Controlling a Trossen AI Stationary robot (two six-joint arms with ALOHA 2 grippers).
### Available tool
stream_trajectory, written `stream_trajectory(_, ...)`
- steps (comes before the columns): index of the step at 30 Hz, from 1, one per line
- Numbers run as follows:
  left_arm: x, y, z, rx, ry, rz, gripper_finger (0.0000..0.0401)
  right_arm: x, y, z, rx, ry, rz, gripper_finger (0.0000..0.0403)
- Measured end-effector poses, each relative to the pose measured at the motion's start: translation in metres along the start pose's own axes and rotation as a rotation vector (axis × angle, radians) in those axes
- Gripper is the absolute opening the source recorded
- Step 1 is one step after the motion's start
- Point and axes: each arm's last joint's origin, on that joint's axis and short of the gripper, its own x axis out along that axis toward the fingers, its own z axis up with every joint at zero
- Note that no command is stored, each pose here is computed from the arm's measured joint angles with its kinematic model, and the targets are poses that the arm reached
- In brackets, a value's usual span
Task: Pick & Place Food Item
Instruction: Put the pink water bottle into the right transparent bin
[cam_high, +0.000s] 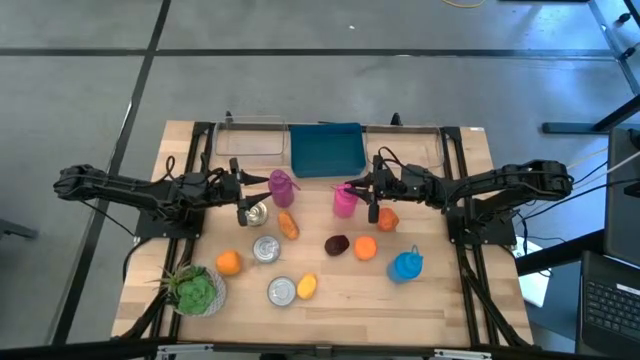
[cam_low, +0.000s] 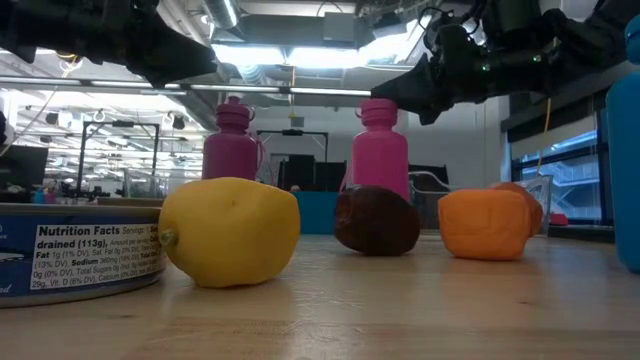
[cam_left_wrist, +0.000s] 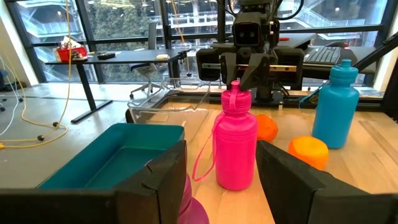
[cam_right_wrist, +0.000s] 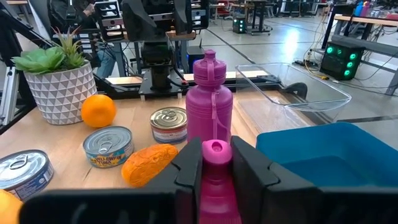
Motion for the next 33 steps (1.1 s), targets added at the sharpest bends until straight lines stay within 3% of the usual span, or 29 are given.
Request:
stream_trajectory(14, 0.0, 0.0, 0.0, -0.015, 0.0, 0.0, 0.0185, 0.0, 0.001, 0.005, -0.001, 0.002, 0.024, 0.0058)
stream_trajectory(18, 0.0, 0.0, 0.0, -0.021, 0.003, 0.0, 0.0185, 0.001, 0.002, 0.022, -0.021, -0.027, 0.045, 0.0058)
stream_trajectory(28, 0.0, 0.0, -0.002, -0.033, 0.023, -0.001, 0.0185, 0.005, 0.002, 0.071, -0.105, 0.079, 0.04, 0.0058)
stream_trajectory(33, 0.0, 0.0, -0.002, -0.029, 0.022, -0.001, 0.0185, 0.0, 0.001, 0.1, -0.163, 0.101, -0.018, 0.0057)
